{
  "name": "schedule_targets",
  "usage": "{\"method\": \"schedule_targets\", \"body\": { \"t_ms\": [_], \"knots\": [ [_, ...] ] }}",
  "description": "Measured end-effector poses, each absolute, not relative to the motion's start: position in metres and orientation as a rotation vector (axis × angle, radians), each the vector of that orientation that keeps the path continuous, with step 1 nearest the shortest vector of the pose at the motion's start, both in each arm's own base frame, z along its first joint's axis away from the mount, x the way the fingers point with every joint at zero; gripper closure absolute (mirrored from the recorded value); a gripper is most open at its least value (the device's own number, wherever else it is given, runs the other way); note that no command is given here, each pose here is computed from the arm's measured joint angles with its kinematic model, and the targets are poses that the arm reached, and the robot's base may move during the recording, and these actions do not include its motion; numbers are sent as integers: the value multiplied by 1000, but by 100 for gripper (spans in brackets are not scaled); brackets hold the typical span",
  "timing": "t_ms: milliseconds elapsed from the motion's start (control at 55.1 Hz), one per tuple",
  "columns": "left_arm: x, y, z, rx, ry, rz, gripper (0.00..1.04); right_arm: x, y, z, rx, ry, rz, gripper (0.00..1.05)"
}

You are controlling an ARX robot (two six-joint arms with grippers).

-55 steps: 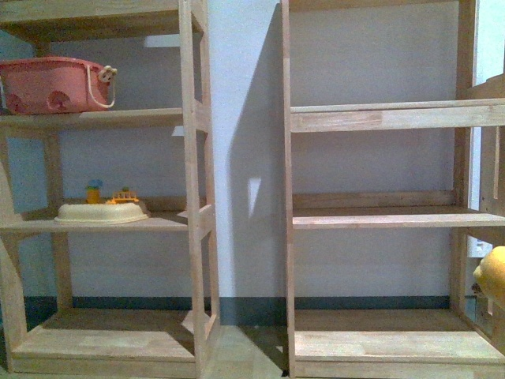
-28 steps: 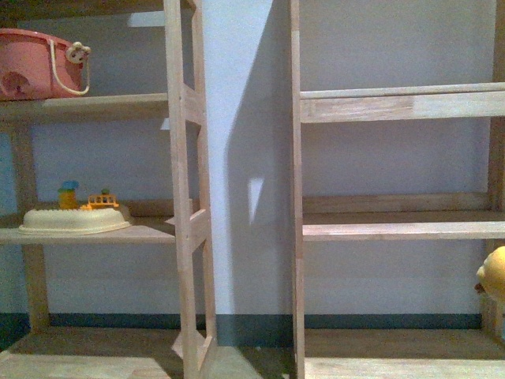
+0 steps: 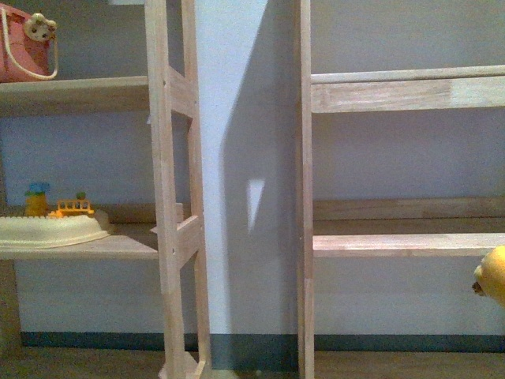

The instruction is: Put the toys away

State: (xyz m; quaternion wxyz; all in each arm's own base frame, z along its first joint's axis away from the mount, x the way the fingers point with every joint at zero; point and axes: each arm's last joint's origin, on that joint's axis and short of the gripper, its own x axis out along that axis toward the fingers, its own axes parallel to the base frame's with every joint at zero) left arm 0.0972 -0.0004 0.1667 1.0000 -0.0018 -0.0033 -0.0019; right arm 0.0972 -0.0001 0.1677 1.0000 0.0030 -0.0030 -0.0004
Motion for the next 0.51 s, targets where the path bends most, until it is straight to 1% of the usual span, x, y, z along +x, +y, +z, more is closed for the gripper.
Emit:
{"method": "schedule_targets", "body": {
  "t_ms": [508],
  "knots": [
    [97,0,167,-4,-7,-3,6,97,0,168,6,-6,0,98]
  ]
}}
